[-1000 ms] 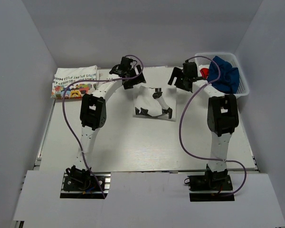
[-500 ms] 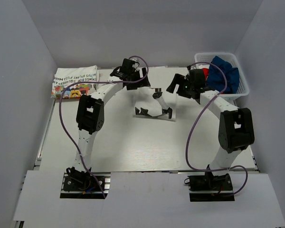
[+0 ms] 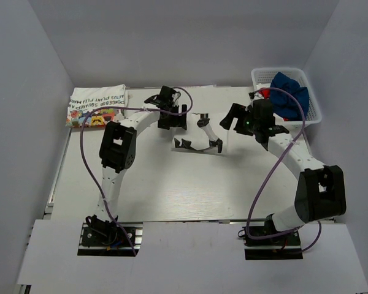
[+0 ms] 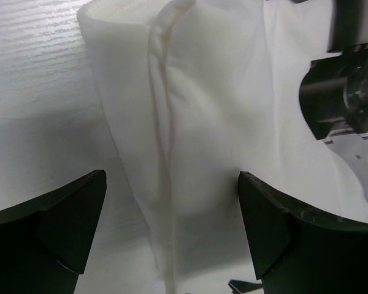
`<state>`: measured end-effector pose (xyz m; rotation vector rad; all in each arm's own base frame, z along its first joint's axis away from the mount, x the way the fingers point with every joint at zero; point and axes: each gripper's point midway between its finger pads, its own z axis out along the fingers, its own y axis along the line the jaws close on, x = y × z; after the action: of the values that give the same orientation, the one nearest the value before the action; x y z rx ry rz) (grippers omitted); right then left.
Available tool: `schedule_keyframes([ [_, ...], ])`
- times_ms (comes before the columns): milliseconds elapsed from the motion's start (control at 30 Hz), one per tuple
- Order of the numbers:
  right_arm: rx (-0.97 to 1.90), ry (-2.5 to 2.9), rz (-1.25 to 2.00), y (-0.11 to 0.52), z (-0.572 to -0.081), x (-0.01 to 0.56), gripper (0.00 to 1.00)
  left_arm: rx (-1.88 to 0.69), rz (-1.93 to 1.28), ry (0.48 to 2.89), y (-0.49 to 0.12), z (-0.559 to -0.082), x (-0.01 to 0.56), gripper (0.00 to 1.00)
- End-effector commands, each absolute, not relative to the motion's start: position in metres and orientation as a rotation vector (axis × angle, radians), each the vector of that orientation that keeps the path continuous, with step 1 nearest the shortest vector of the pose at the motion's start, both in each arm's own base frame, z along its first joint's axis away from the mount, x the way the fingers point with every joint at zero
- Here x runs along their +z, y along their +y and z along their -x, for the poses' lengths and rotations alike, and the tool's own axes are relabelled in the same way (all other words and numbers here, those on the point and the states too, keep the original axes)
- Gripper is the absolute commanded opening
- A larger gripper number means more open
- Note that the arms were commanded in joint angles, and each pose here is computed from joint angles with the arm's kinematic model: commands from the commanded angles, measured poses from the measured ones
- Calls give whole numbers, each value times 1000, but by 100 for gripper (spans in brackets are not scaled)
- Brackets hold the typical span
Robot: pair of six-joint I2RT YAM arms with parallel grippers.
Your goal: Fold and stack the t-shirts
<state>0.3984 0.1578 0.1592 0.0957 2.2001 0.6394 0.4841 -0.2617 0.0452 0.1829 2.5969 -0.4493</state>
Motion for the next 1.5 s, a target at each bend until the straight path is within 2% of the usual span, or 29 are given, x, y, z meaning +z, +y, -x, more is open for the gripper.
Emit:
schedule_keyframes([
  [0, 605, 2147, -100, 151, -395, 171, 90, -436, -288, 2613, -271, -475, 38, 93],
  [100, 602, 2143, -104, 149, -391, 172, 90, -431, -301, 2635, -275, -472, 22, 84],
  [233, 582, 2142, -115, 144, -381, 171, 90, -413, -315, 2696, -278, -467, -5, 62],
  [267, 577, 2116, -114, 142, -381, 179, 90, -414, -315, 2694, -280, -469, -3, 48],
  [333, 554, 2111, -132, 136, -379, 178, 90, -384, -337, 2692, -277, -472, -5, 31],
  [367, 551, 2106, -136, 135, -378, 179, 90, -347, -337, 2665, -275, -480, 3, 6],
  [400, 532, 2097, -132, 132, -377, 182, 90, -184, -305, 2625, -256, -495, 10, 0],
  [500, 480, 2098, -147, 124, -375, 181, 90, 139, -317, 2462, -218, -531, 71, 0],
  [600, 433, 2084, -168, 115, -373, 179, 90, 303, -352, 2312, -194, -543, 118, 0],
  [700, 415, 2088, -172, 111, -371, 175, 90, 372, -401, 2172, -177, -539, 164, 0],
  [833, 392, 2093, -170, 108, -370, 173, 90, 526, -389, 2081, -139, -533, 194, 0],
  [900, 376, 2096, -173, 106, -370, 172, 90, 724, -348, 1998, -104, -536, 220, 0],
  [967, 355, 2087, -189, 102, -371, 172, 90, 853, -353, 1967, -82, -531, 223, 0],
  [1233, 353, 2124, -184, 103, -372, 157, 90, 838, -292, 1860, -37, -545, 285, 0],
  [1467, 358, 2173, -204, 108, -376, 142, 90, 938, -197, 1800, 7, -560, 318, 0],
])
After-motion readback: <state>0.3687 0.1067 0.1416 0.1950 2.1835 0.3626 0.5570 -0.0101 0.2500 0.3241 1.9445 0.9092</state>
